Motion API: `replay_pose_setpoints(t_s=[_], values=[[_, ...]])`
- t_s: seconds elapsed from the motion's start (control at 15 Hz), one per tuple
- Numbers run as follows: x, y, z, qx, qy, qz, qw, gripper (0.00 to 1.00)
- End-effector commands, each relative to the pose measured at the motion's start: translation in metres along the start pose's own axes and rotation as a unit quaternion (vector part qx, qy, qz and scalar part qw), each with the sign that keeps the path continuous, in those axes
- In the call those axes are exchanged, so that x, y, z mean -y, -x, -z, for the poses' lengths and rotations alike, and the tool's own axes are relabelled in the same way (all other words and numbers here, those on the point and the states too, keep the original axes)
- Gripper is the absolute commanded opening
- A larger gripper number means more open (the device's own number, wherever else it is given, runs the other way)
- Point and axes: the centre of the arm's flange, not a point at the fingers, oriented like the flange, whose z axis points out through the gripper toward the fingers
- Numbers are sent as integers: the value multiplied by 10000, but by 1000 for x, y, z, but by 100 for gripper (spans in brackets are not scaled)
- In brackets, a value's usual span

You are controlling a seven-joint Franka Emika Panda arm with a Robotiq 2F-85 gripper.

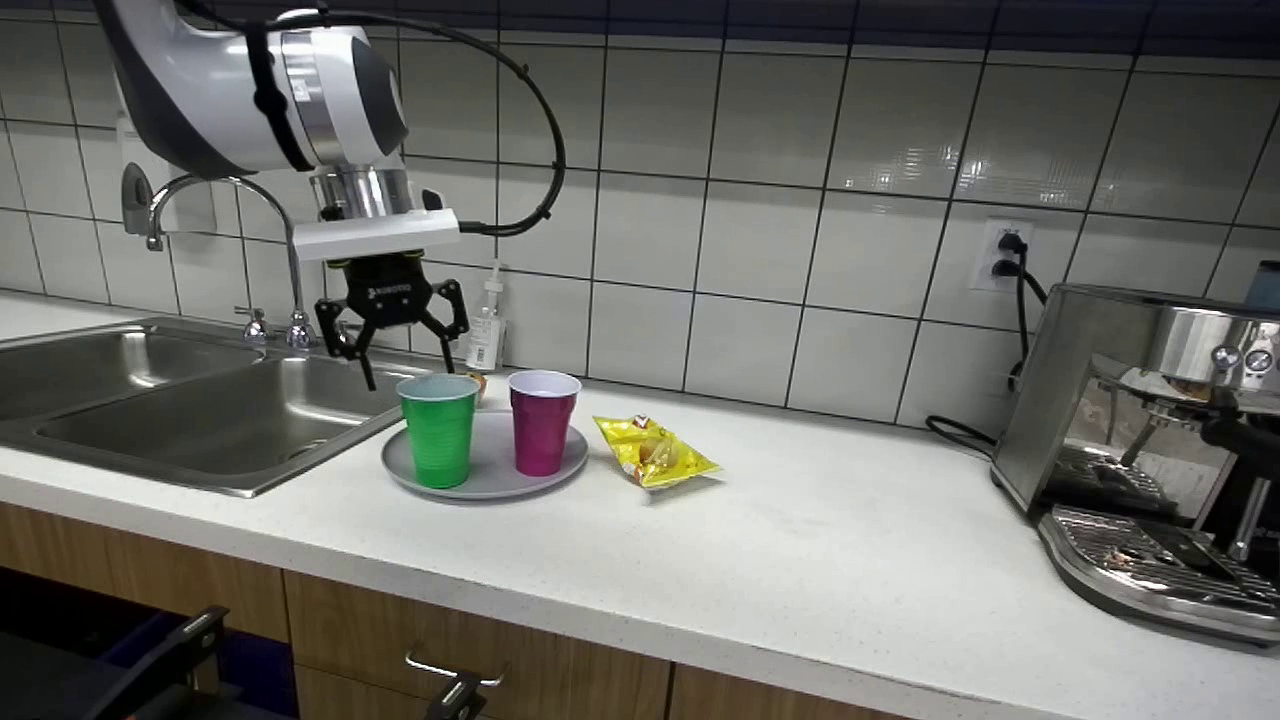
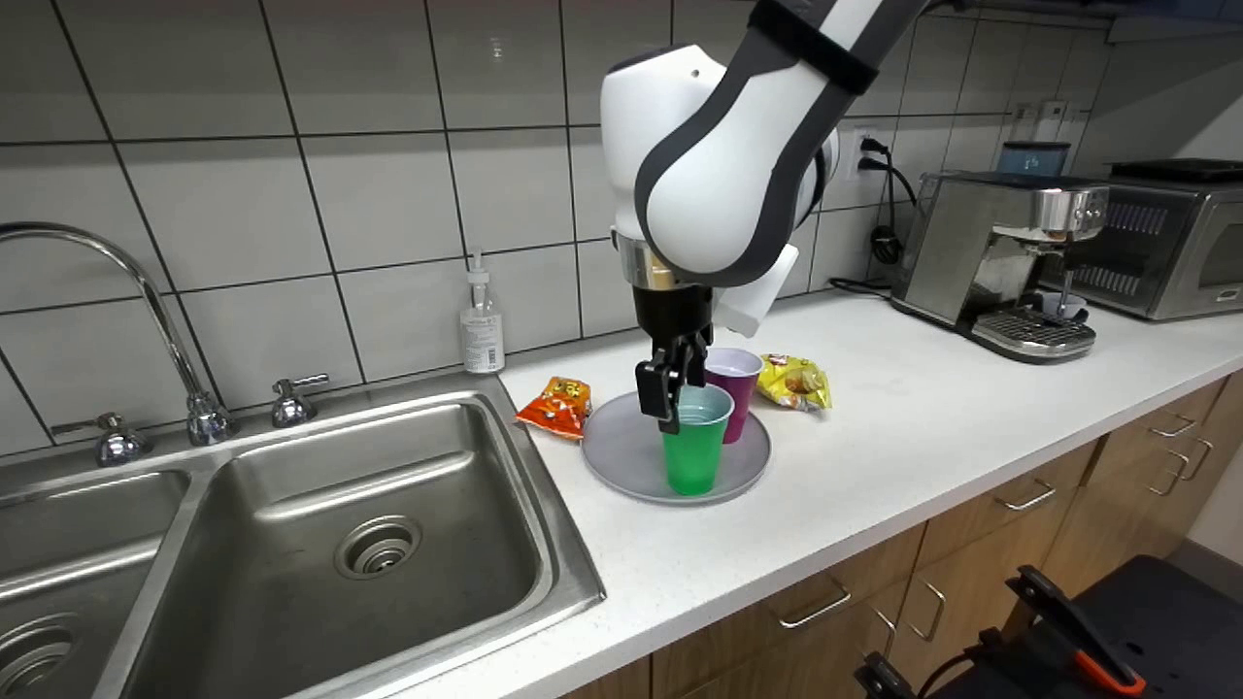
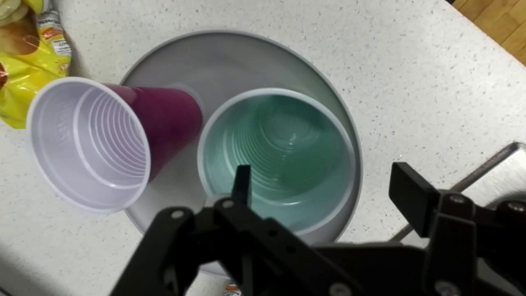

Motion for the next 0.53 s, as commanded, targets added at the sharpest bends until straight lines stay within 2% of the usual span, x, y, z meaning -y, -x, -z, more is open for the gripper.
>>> replay_pose_setpoints(t_s=[0.0,0.47], values=[[-6,5,27,-220,65,-240,9994,100],[-19,13,60,-800,193,-1004,9915,100]])
